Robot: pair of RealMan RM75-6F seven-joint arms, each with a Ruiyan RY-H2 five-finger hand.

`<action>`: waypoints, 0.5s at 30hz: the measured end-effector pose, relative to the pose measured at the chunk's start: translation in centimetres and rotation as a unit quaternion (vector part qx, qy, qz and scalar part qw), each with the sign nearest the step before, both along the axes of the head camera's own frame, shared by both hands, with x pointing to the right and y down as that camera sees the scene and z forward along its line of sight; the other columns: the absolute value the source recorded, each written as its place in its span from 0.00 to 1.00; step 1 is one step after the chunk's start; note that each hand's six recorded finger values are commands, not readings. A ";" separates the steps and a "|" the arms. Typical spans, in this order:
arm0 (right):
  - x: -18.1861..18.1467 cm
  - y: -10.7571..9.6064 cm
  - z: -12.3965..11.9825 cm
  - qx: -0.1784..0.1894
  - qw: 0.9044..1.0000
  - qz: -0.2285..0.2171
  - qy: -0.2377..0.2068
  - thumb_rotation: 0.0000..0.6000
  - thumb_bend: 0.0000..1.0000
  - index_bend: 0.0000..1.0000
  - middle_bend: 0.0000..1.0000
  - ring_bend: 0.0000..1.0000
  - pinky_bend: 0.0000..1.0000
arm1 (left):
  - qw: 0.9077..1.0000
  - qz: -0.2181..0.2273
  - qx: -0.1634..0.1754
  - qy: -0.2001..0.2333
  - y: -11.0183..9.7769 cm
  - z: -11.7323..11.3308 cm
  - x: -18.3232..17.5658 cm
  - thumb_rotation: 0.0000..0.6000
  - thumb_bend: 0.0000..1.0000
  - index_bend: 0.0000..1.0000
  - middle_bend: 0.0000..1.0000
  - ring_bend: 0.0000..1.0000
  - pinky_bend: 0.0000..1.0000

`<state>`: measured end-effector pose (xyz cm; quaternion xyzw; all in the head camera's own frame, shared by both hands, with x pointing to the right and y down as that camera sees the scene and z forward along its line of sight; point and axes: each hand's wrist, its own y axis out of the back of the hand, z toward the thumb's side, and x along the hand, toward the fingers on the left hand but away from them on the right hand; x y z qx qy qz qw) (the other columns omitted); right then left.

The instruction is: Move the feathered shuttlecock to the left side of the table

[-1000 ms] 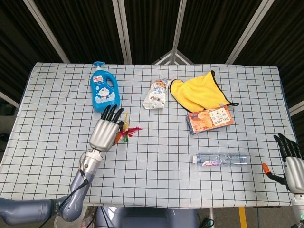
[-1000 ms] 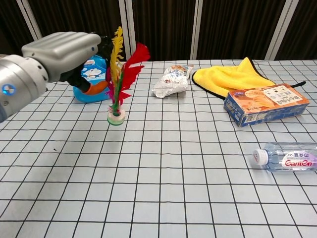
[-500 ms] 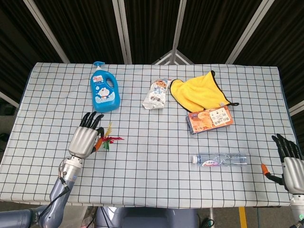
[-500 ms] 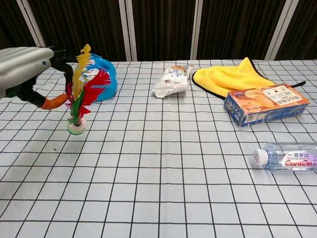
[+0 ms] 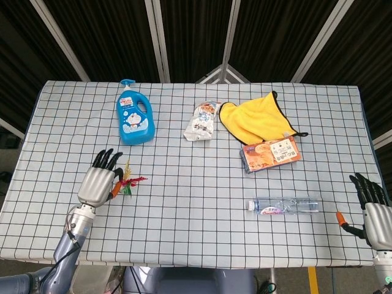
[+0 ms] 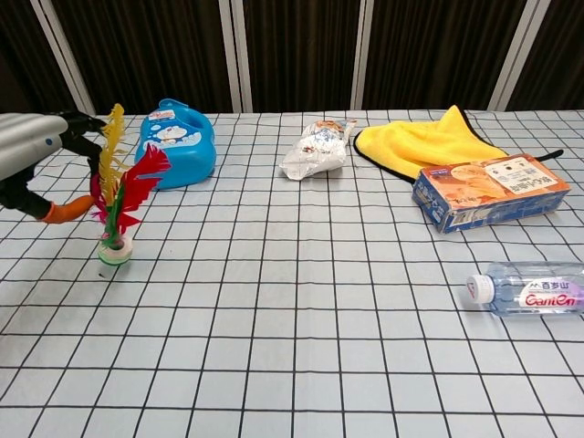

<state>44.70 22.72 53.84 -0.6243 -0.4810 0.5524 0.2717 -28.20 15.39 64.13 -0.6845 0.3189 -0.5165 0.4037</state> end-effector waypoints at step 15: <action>-0.1 0.0 0.0 0.001 1.000 -0.003 -0.001 1.00 0.39 0.00 0.00 0.00 0.00 | 1.000 -0.007 -0.019 -0.009 1.0 0.4 -2.1 1.00 0.23 0.33 0.05 0.00 0.00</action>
